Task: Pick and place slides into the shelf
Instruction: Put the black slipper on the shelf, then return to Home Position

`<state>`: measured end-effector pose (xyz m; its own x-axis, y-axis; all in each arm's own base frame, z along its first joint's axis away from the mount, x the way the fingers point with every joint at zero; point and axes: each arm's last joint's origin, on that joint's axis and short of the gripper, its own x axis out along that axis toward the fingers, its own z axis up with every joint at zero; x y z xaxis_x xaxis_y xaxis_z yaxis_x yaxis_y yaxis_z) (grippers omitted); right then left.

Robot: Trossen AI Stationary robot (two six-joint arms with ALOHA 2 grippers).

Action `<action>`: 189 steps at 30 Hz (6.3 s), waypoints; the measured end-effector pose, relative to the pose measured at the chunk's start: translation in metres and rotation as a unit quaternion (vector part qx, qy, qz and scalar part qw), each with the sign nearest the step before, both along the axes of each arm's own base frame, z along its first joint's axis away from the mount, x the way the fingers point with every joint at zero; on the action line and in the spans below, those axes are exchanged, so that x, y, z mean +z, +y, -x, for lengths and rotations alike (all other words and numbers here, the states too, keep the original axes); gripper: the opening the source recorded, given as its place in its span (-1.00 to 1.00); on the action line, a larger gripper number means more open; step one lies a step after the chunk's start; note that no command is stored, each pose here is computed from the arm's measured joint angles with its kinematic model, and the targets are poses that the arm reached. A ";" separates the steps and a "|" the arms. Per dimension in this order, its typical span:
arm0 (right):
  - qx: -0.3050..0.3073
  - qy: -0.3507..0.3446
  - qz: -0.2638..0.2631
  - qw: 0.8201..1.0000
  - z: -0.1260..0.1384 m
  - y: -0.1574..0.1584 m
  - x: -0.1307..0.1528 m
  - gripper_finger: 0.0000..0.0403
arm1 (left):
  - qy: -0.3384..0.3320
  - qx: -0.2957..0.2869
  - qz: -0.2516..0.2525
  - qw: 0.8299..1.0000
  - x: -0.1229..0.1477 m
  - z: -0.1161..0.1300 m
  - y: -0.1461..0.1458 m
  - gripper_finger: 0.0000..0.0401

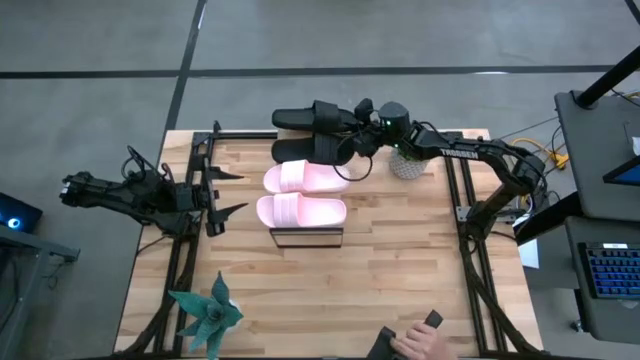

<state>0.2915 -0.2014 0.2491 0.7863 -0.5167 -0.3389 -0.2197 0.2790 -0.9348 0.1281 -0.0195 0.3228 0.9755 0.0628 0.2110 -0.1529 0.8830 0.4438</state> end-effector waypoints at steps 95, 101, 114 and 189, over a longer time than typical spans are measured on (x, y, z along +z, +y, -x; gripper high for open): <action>-0.118 -0.015 -0.320 0.940 -0.042 -0.041 0.058 -0.96 | 0.002 0.014 0.000 1.000 0.001 -0.007 -0.001 0.32; -0.134 -0.025 -0.338 0.931 -0.032 -0.034 0.072 -0.96 | 0.002 0.014 0.001 1.000 0.001 -0.007 -0.001 0.32; -0.017 -0.070 -0.305 0.950 -0.033 -0.024 0.098 -0.83 | 0.005 0.014 0.000 1.000 0.000 -0.007 -0.001 0.32; -0.063 -0.195 -0.402 0.892 0.024 0.015 0.129 -0.96 | 0.122 0.144 0.130 0.973 -0.054 0.001 0.009 -0.58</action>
<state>0.2678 -0.1868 0.3780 0.8781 -0.3224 -0.3535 0.1593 0.8937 -0.4194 0.1274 -0.0109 0.2685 0.9287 0.3611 -0.0842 -0.3286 0.9067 0.2646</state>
